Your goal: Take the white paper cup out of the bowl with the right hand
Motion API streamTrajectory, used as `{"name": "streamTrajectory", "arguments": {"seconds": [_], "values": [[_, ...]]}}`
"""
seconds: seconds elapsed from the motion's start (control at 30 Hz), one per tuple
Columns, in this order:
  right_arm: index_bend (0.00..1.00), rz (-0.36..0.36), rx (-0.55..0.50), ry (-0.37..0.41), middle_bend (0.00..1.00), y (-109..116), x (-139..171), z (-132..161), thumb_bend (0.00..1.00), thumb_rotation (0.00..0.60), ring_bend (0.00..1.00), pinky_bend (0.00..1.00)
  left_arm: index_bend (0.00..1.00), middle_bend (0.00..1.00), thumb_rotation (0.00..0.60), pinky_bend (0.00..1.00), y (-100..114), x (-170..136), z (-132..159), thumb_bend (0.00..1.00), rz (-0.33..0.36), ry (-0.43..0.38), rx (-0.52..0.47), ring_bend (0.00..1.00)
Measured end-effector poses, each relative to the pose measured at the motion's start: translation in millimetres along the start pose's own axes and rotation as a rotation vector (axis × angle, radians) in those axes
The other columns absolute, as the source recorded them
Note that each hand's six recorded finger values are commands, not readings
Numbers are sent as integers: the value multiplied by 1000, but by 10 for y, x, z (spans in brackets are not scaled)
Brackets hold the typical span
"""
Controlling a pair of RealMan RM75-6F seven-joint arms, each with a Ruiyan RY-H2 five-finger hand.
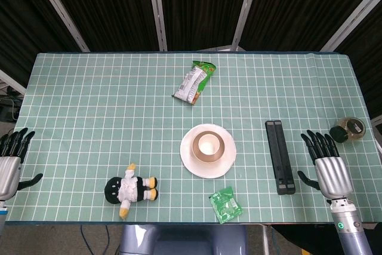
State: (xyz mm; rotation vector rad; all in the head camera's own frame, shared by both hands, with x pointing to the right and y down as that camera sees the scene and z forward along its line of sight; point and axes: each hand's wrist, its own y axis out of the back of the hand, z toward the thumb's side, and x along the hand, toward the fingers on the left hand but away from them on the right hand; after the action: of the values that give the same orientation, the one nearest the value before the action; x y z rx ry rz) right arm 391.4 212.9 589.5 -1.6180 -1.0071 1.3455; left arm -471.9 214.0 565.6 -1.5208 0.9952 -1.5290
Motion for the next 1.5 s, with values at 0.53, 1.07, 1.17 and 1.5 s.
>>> {"name": "streamTrajectory", "arguments": {"seconds": [0.53,1.07,1.17,1.5], "values": [[0,-4,-7,28,0,0,-32,64,135,600,0,0,0,0,600,0,23,-10,-12,0,9,4,-4,0],[365,-29,-164,279,47,-48,-611,1051,197,600,0,0,0,0,600,0,54,21,-27,0,11,7,-25,0],[398,0,-180,306,61,-142,-688,1270,212,600,0,0,0,0,600,0,57,25,-28,0,11,6,-29,0],[457,79,-211,330,90,-478,-886,1817,227,600,0,0,0,0,600,0,51,50,-73,0,0,16,-46,0]]}}
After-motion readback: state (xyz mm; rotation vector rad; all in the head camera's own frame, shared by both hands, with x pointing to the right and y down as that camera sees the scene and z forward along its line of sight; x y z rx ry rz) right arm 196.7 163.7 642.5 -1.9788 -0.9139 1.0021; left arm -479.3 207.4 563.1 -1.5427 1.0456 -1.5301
